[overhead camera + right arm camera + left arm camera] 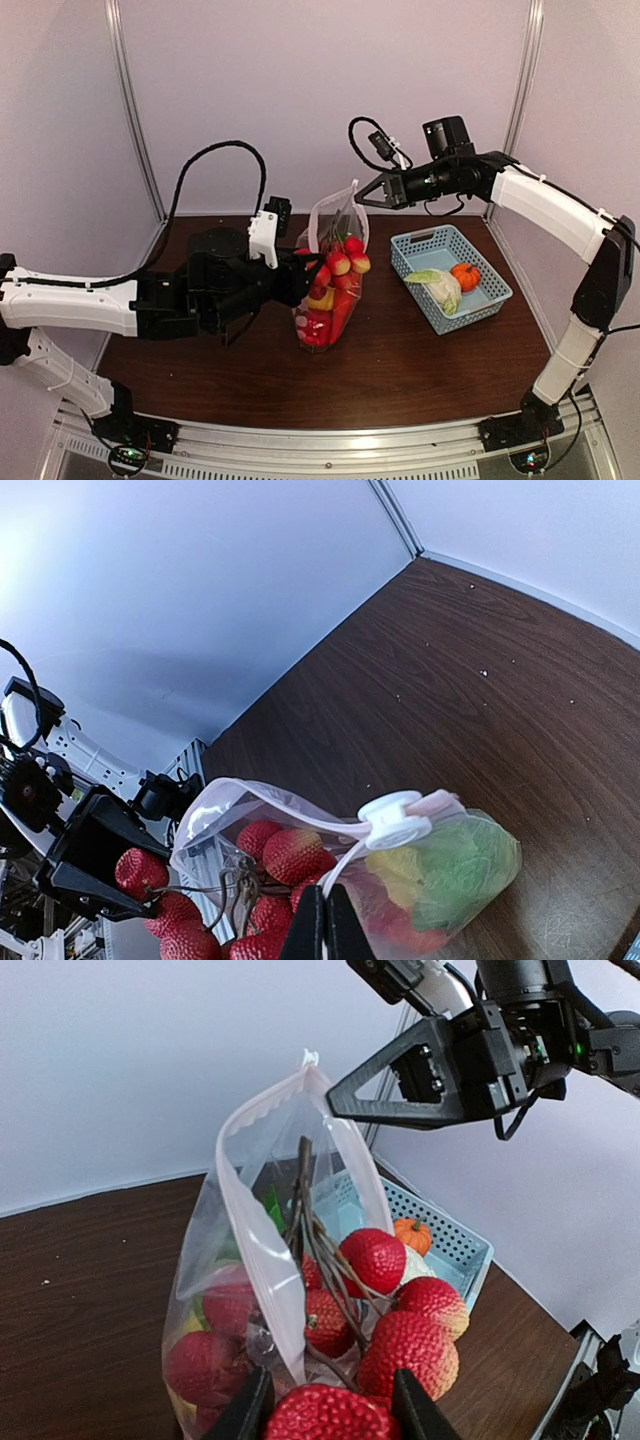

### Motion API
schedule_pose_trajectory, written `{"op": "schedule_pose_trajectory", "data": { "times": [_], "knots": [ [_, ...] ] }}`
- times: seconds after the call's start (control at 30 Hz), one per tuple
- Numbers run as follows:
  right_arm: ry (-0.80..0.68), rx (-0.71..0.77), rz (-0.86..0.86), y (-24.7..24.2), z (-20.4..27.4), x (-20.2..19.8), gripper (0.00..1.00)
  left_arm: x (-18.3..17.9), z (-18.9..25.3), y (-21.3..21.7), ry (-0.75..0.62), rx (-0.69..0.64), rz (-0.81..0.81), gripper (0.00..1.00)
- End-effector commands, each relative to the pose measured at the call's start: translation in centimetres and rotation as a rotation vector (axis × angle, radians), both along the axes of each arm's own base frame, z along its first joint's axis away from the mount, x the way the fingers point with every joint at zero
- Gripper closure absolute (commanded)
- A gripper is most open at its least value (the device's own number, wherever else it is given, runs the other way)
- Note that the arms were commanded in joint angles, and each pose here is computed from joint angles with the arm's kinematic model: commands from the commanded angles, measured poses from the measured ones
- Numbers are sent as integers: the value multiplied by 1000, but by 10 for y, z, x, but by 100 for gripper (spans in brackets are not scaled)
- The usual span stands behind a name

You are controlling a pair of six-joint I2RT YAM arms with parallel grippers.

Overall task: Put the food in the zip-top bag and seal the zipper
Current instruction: Adjust the fake fruit in the zipper food storage bag.

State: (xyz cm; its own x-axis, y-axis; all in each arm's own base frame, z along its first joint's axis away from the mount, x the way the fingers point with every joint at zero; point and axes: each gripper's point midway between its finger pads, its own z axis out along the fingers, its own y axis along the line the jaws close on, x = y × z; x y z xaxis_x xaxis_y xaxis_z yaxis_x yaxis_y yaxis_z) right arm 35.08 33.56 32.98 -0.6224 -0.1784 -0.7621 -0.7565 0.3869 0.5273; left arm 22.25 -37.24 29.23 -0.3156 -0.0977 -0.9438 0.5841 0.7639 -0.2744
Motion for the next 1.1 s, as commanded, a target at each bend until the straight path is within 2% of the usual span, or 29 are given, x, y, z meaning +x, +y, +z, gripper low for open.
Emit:
{"op": "schedule_pose_trajectory", "data": {
  "times": [0.0,0.07,0.2,0.27,0.3,0.37,0.53,0.57,0.6,0.67,0.8,0.9,1.07],
  "knots": [
    [-31,-4,13,10,5,-12,100,-6,34,-24,-82,-15,-109,100],
    [-25,-26,2,14,-3,-11,100,2,45,-28,-97,12,-73,100],
    [-39,-60,-35,10,-4,-4,100,28,56,-4,-73,78,151,97],
    [-44,-61,-40,8,-3,-4,100,27,64,1,-97,41,155,78],
    [-46,-59,-42,7,-2,-3,100,25,68,-1,-117,26,126,79],
    [-62,-60,-43,6,2,-4,100,20,75,-5,-155,28,65,100],
    [-68,-65,-34,9,2,-9,100,17,86,-48,-196,91,-147,100],
    [-62,-59,-31,10,3,-10,100,19,81,-55,-176,121,-161,96],
    [-50,-50,-30,10,3,-10,100,25,78,-58,-155,139,-138,94],
    [-24,-6,-11,12,11,-12,100,46,60,-59,-93,190,-54,99],
    [-2,92,20,12,37,-24,100,85,17,-41,12,275,74,100],
    [25,122,17,6,39,-30,100,99,0,-21,60,256,158,100],
    [153,243,67,9,38,-44,100,122,-19,-5,48,245,260,100]
  ]
}}
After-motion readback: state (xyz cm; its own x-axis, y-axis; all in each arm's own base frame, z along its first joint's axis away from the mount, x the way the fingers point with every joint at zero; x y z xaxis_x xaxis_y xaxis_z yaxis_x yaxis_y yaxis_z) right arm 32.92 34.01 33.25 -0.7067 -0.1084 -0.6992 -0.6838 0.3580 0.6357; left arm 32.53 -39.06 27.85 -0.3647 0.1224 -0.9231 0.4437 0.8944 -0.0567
